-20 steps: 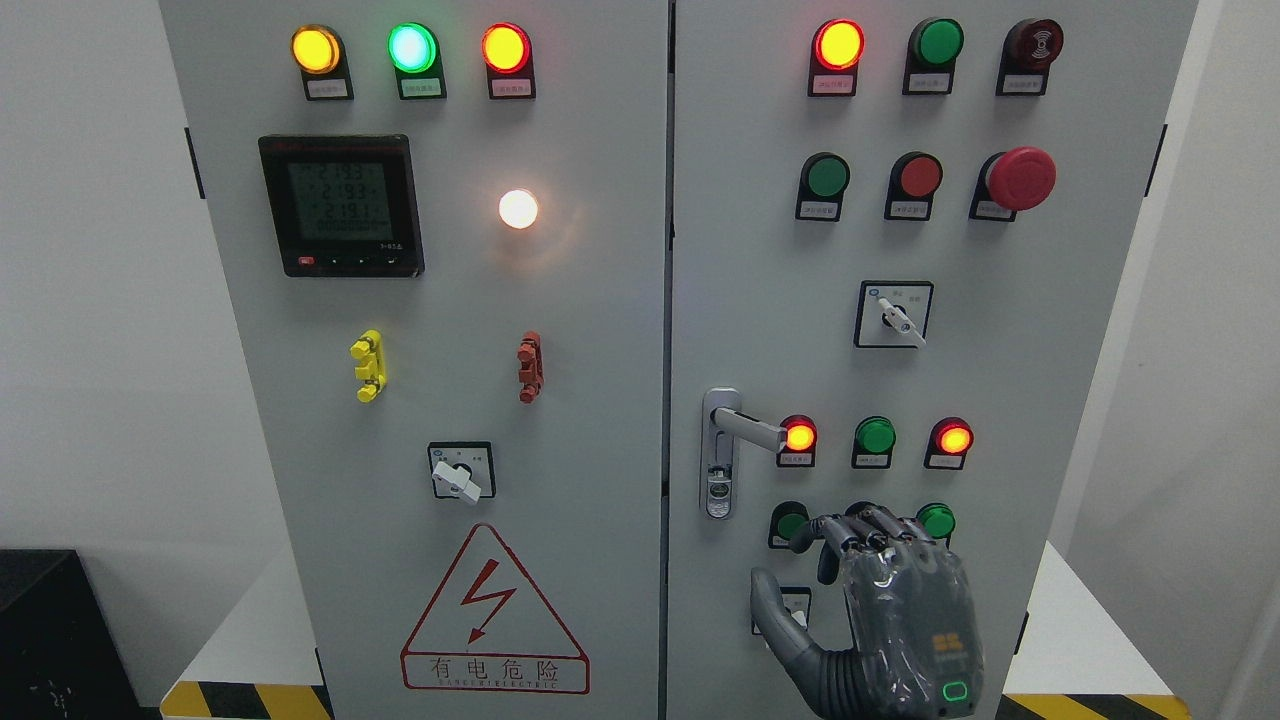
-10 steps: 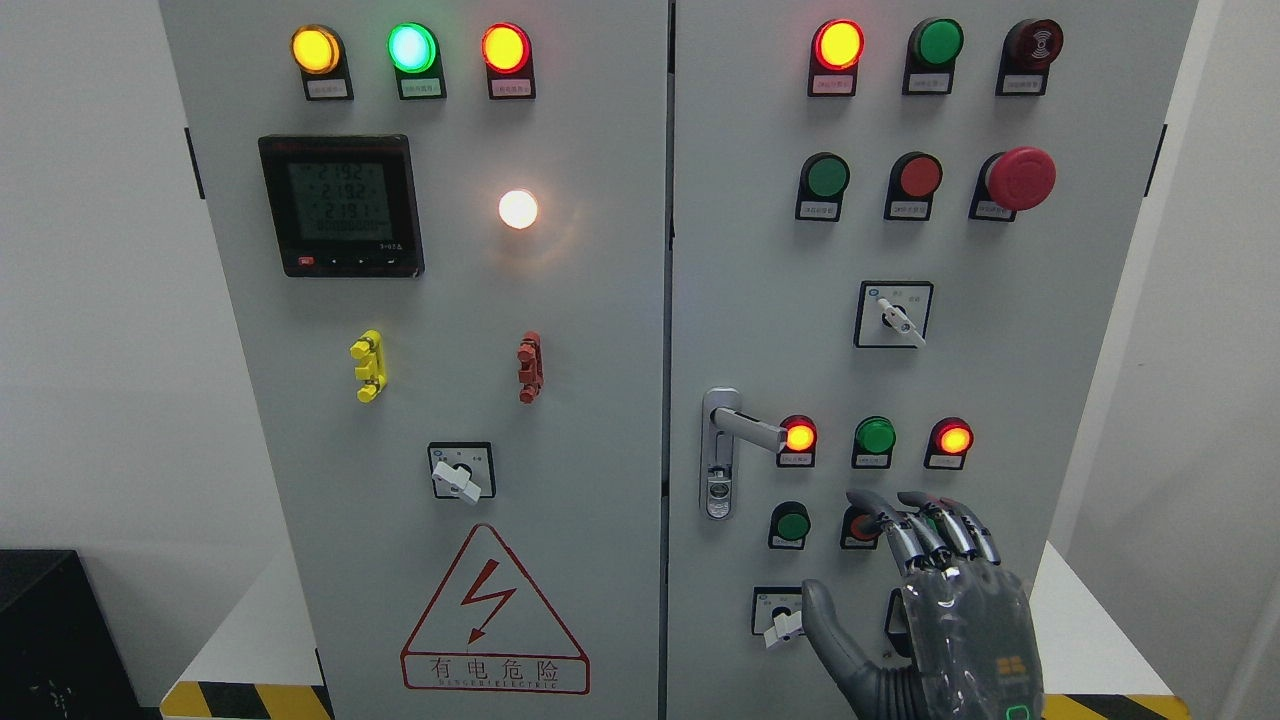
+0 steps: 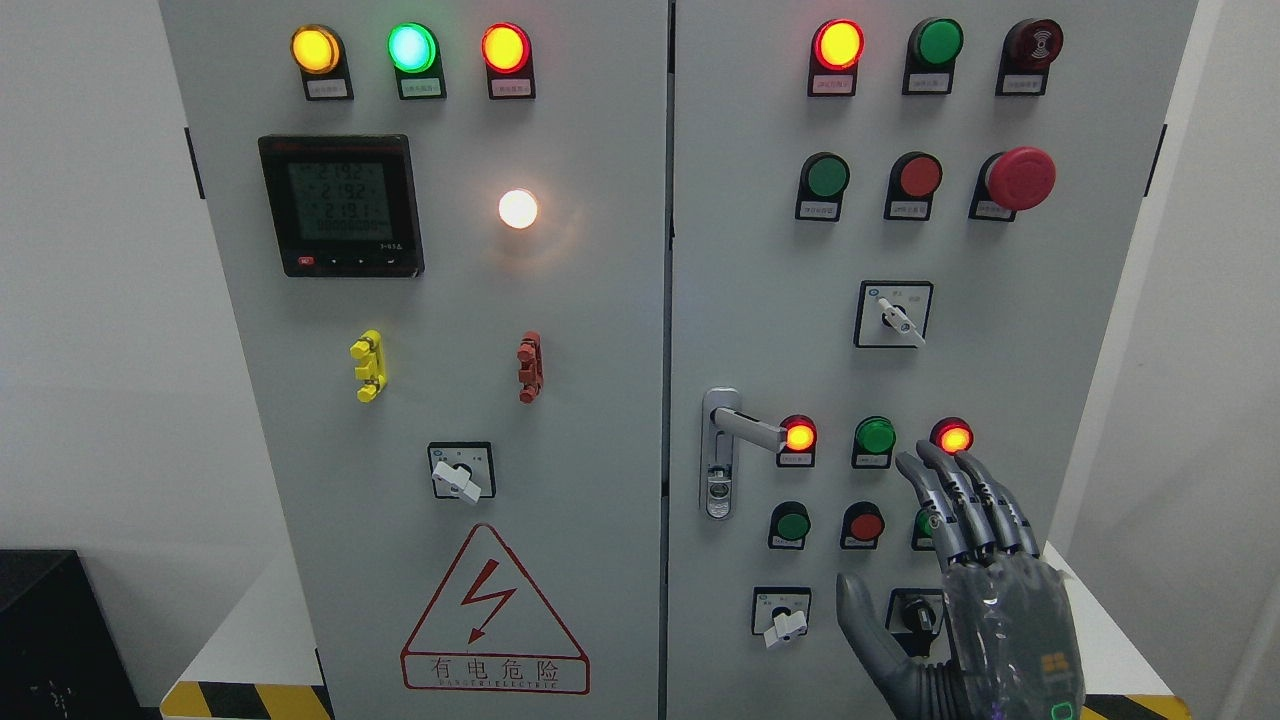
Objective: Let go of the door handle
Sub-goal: 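Open the right hand off the handle and withdraw it downward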
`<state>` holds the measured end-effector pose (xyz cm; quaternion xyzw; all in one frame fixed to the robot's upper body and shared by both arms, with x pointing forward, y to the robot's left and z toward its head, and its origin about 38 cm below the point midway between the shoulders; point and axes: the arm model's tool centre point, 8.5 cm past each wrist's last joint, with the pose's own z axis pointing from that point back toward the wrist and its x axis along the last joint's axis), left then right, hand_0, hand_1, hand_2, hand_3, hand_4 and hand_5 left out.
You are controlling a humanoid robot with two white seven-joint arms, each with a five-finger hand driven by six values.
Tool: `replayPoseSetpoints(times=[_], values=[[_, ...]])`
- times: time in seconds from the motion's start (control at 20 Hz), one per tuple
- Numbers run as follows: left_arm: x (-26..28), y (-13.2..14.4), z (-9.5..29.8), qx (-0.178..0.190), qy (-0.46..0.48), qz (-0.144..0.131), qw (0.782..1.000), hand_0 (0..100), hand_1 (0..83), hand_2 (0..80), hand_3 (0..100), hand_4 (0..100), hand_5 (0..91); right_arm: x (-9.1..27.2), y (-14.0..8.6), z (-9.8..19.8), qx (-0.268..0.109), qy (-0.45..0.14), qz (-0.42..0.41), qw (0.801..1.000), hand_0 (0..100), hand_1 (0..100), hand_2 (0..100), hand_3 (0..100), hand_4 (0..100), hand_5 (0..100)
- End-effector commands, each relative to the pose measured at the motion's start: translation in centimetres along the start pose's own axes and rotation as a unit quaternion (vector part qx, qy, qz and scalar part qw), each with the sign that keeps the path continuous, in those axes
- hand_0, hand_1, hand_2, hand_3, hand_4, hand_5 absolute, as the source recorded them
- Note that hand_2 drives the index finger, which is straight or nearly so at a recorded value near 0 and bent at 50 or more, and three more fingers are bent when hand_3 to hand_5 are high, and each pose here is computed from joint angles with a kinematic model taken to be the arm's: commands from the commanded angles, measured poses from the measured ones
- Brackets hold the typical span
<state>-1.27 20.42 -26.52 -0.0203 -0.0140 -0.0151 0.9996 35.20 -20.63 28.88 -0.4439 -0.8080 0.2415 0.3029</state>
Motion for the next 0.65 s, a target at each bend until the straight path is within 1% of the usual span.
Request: replayPoseSetpoints(times=[0.0, 0.25, 0.6], values=[[-0.01, -0.03, 0.0, -0.002, 0.0, 0.0, 1.0, 0, 0.0, 4.4, 10, 0, 0.0, -2.53, -2.19, -0.85, -0.024, 0.022, 0.004, 0.999, 47, 19, 0, 0, 0, 0], [-0.01, -0.03, 0.0, -0.002, 0.0, 0.0, 1.0, 0, 0.0, 4.5, 10, 0, 0.0, -2.26, -2.46, -0.84, -0.029, 0.009, 0.005, 1.0, 45, 17, 0, 0, 0, 0], [-0.01, -0.03, 0.0, -0.002, 0.0, 0.0, 1.0, 0, 0.0, 4.5, 10, 0, 0.0, -2.1, -2.91, -0.91, -0.037, 0.007, 0.005, 0.999, 43, 18, 0, 0, 0, 0]])
